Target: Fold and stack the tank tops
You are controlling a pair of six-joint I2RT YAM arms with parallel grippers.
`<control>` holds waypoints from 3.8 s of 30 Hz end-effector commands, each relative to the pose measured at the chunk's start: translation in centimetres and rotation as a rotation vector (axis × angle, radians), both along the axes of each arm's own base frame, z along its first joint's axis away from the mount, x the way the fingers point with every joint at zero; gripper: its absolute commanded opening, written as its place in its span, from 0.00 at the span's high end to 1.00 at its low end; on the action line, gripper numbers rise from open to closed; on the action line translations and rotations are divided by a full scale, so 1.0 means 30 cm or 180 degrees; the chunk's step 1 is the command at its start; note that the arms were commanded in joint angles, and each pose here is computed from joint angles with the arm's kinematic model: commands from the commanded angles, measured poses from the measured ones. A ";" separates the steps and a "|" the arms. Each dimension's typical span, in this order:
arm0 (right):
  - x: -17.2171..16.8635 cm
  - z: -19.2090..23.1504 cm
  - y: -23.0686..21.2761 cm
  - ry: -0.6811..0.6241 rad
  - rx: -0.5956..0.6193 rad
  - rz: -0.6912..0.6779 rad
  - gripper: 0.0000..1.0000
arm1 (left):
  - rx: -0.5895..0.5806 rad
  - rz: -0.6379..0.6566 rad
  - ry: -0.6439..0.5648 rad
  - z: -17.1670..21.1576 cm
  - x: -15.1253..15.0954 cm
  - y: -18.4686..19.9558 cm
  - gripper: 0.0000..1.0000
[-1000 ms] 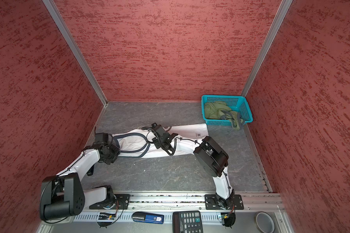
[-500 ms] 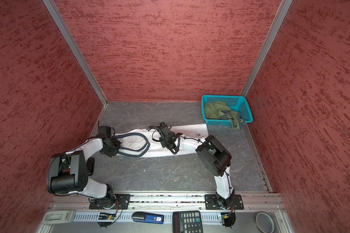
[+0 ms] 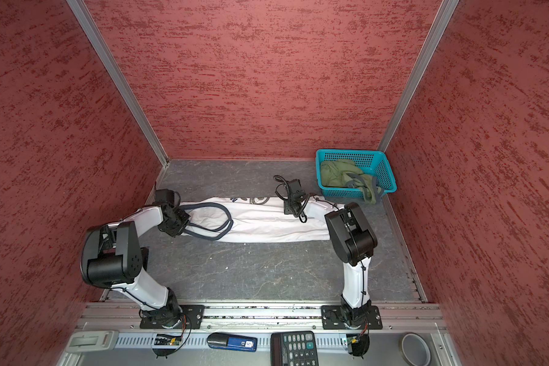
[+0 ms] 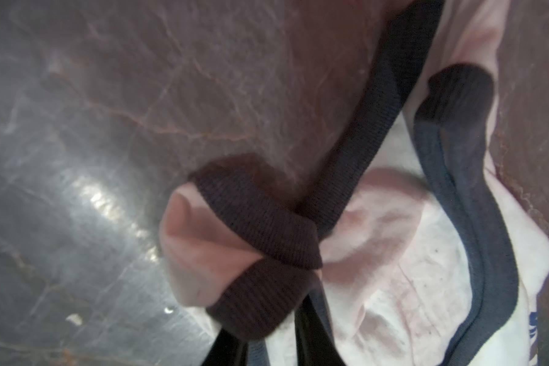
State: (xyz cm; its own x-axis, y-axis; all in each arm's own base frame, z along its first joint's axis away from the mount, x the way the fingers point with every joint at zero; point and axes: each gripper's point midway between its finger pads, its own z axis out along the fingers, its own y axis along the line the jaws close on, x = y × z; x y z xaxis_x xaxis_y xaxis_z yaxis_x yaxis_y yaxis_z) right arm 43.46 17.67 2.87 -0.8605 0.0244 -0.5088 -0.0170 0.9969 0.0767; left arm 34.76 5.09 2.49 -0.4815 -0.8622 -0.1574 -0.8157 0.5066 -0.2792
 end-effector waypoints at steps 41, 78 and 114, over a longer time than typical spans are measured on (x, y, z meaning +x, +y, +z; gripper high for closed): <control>-0.385 0.080 0.102 0.0216 0.0211 0.0326 0.27 | 0.0494 -0.1023 0.0003 0.190 0.354 -0.241 0.28; -0.851 0.188 0.120 0.0467 0.1000 0.0154 0.30 | 0.0679 -0.2349 -0.0611 0.558 0.335 -0.682 0.10; -1.082 -0.016 0.218 0.1393 0.1725 0.0363 0.59 | -0.0615 -0.2609 0.0527 -0.042 -0.818 -0.766 0.44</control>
State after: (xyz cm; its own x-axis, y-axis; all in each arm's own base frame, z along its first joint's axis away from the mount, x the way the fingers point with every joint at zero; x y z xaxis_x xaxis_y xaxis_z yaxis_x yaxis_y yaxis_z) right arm 11.23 24.04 2.82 -0.9958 0.0534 -0.0748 0.0003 0.8156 0.5786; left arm 9.87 -17.71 2.16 -0.9662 -0.2371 0.1015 -0.2575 0.9077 -0.3312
